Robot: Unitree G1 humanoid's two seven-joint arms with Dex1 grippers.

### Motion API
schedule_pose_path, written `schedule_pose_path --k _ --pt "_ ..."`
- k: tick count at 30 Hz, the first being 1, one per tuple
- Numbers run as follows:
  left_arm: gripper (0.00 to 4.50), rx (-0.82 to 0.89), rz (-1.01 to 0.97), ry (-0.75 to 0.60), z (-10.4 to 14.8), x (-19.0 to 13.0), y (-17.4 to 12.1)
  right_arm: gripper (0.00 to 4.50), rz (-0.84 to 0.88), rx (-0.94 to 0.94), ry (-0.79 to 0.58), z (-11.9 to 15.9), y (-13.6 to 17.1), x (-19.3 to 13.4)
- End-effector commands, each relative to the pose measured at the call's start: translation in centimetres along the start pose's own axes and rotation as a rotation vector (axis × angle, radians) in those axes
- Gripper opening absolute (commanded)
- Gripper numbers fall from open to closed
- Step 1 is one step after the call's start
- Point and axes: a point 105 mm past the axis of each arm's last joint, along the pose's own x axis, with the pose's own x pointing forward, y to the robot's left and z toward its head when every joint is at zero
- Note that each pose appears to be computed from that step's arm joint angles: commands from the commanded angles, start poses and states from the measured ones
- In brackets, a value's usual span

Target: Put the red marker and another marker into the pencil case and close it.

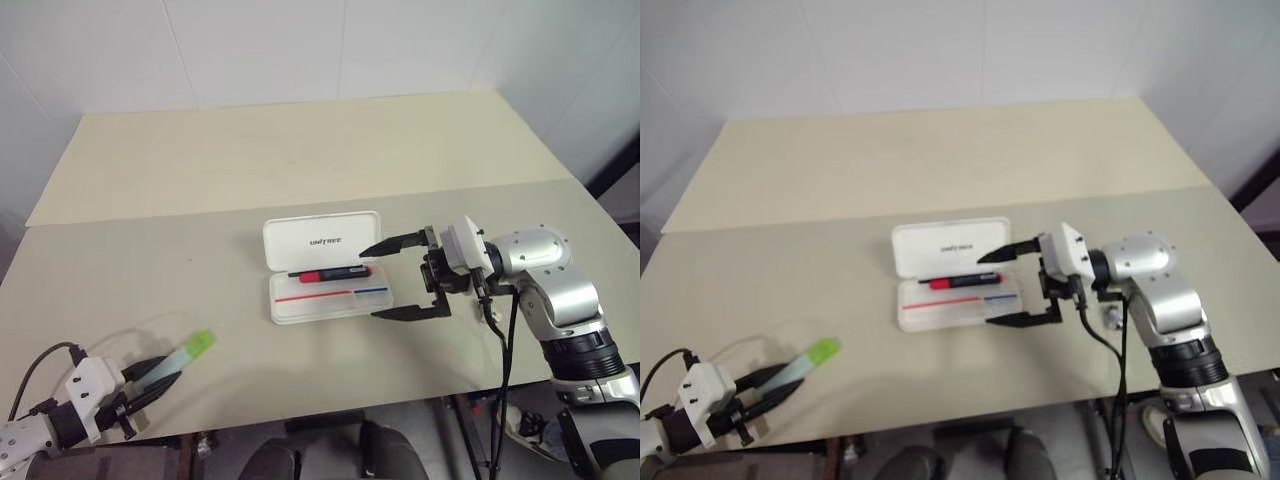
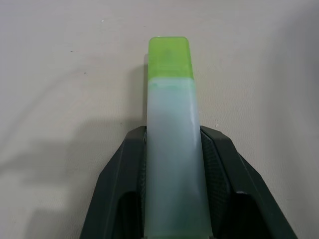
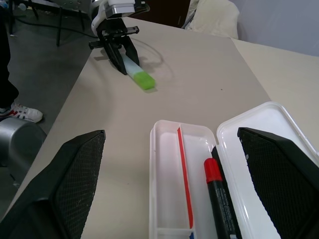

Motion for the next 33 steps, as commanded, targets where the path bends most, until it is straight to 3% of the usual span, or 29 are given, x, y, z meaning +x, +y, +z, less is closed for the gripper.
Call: schedule_pose_path --k 1,4,13,23,33 --pt "1.12 -0.046 -0.006 0.09 -2.2 -0.1 -0.9 4.5 -0.006 -0.059 -0.002 1.0 0.1 -0.4" --pt "1.12 -0.017 -0.002 0.057 -1.1 0.3 -0.5 4.5 -0.006 -0.06 0.002 0.8 0.2 -0.3" --pt "1.12 0.088 -0.042 -0.108 5.4 1.4 0.9 4.5 -0.017 -0.048 0.011 0.2 0.1 -0.2" --pt "1.12 0.23 -0.202 -0.196 11.7 3.9 -0.2 4.5 -0.036 -0.034 0.01 -0.1 0.6 -0.1" --pt "1.12 0.3 -0.369 -0.253 14.4 8.6 -2.6 4.5 -0.07 -0.022 0.03 0.0 1.3 -0.7"
